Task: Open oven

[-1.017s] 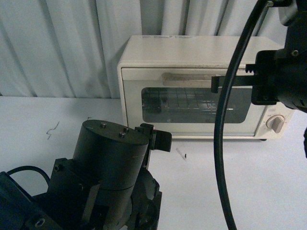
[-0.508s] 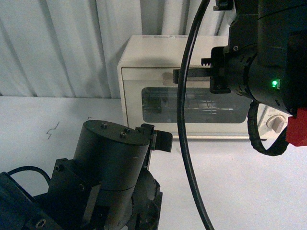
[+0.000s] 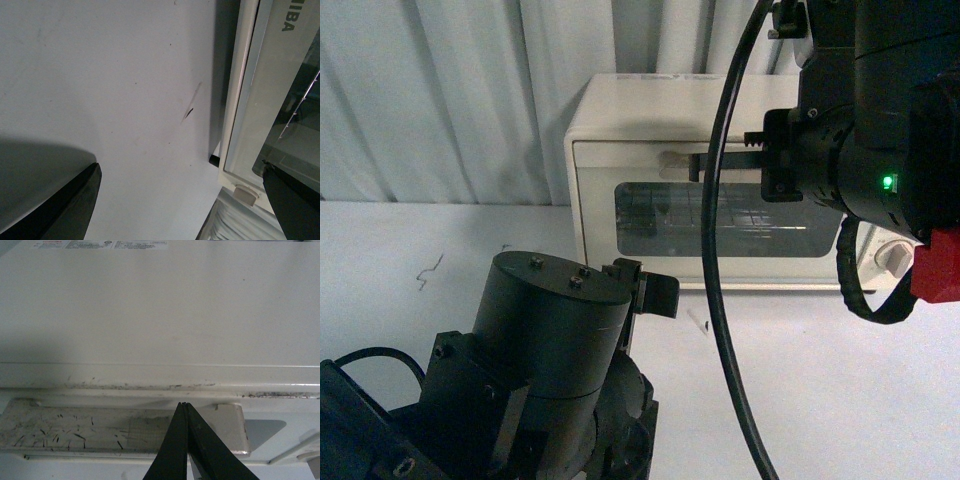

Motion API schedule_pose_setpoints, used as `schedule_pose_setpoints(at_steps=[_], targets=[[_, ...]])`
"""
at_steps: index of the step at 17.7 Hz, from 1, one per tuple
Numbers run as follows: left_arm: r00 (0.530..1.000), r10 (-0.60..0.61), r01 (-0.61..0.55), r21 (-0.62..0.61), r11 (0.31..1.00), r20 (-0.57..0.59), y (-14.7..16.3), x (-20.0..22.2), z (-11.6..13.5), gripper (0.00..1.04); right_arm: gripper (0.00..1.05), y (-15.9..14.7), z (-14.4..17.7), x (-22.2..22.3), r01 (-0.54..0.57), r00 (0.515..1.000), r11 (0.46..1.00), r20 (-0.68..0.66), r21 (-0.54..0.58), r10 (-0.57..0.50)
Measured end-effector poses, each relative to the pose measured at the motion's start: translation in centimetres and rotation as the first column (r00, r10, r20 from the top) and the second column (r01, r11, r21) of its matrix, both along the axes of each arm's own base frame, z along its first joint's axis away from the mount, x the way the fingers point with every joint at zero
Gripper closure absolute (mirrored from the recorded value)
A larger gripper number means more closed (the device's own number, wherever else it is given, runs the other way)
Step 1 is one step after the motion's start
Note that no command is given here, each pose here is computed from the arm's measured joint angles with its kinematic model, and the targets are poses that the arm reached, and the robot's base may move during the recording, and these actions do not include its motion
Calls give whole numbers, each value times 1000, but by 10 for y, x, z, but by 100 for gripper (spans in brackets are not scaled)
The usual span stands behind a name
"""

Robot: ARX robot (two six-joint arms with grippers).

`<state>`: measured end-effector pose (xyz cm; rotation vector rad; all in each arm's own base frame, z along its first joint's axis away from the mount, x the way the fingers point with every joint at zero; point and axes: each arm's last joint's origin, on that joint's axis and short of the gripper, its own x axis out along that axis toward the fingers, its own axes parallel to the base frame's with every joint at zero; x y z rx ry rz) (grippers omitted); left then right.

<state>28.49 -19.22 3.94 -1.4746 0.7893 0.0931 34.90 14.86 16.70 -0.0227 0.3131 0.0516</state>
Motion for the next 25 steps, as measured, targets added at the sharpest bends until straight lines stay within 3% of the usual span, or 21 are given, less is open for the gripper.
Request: schedule_pose_setpoints(at_steps=[9, 18, 20, 22, 25], targets=[[1000, 0, 0, 0, 1000, 0, 0, 0, 0, 7, 103, 4, -11, -1, -5, 1000, 998, 11, 57, 5], [1000, 0, 0, 0, 1000, 0, 0, 0, 0, 7, 103, -12, -26, -76, -30, 997, 999, -70, 37, 33], [1000, -5, 5, 3, 1000, -4, 0, 0, 0, 7, 103, -28, -19, -101, 0, 997, 1000, -74, -19, -1], [1000, -4, 4, 0, 1000, -3, 0, 0, 0, 7, 103, -53, 12, -132, 67, 998, 996, -2, -57, -67], [1000, -4, 4, 0, 1000, -3, 0, 0, 0, 7, 103, -66, 25, -150, 117, 993, 990, 32, -77, -115]])
